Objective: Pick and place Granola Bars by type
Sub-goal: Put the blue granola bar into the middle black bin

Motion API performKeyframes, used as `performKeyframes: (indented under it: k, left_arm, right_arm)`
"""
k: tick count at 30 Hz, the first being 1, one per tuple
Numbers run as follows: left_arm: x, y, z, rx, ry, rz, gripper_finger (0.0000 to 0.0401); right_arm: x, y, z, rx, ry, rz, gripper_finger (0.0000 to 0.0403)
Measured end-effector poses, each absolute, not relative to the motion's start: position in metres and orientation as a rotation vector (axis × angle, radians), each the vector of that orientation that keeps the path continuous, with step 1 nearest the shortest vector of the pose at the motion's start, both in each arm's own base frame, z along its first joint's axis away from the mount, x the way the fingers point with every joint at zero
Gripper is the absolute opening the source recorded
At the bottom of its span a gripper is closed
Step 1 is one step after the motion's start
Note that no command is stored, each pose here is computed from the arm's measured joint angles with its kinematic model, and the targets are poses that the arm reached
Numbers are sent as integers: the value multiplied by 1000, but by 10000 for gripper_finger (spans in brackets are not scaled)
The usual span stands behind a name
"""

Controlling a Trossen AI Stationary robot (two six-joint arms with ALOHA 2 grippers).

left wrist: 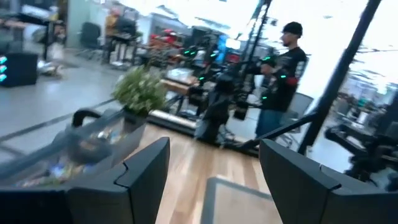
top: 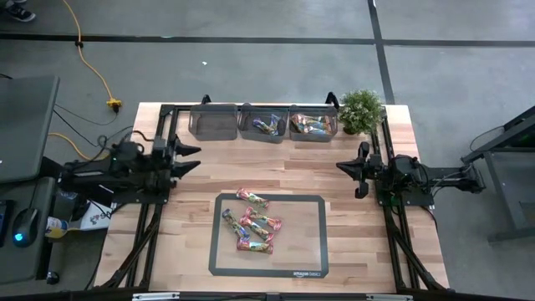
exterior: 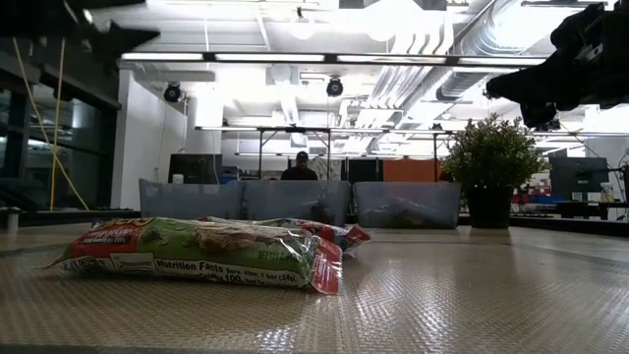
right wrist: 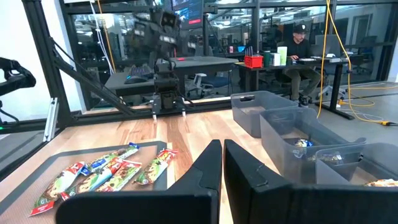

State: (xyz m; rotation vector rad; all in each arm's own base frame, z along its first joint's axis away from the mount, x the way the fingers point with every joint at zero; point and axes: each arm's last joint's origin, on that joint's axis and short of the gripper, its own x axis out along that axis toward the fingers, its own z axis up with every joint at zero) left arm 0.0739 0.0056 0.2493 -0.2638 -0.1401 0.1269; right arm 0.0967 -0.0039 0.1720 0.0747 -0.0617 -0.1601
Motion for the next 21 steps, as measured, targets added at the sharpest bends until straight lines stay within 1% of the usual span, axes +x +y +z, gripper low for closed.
performKeyframes:
  k: [4, 9, 13, 16, 21]
  left_arm:
    - [69, 5, 286, -206, -126, 110, 243]
    - [76, 5, 335, -122, -6, 114, 243]
    - [96, 3, 359, -40, 225, 47, 243]
    - [115, 2, 366, -49, 425, -33, 243]
    - [147, -4, 368, -85, 663, -256, 243]
  right_arm:
    - [97, -4, 172, 75, -62, -160, 0]
    - [97, -4, 172, 75, -61, -160, 0]
    - [97, -4, 172, 75, -61, -160, 0]
    - [97, -4, 172, 75, -61, -160, 0]
    - [97, -4, 172, 75, -61, -160, 0]
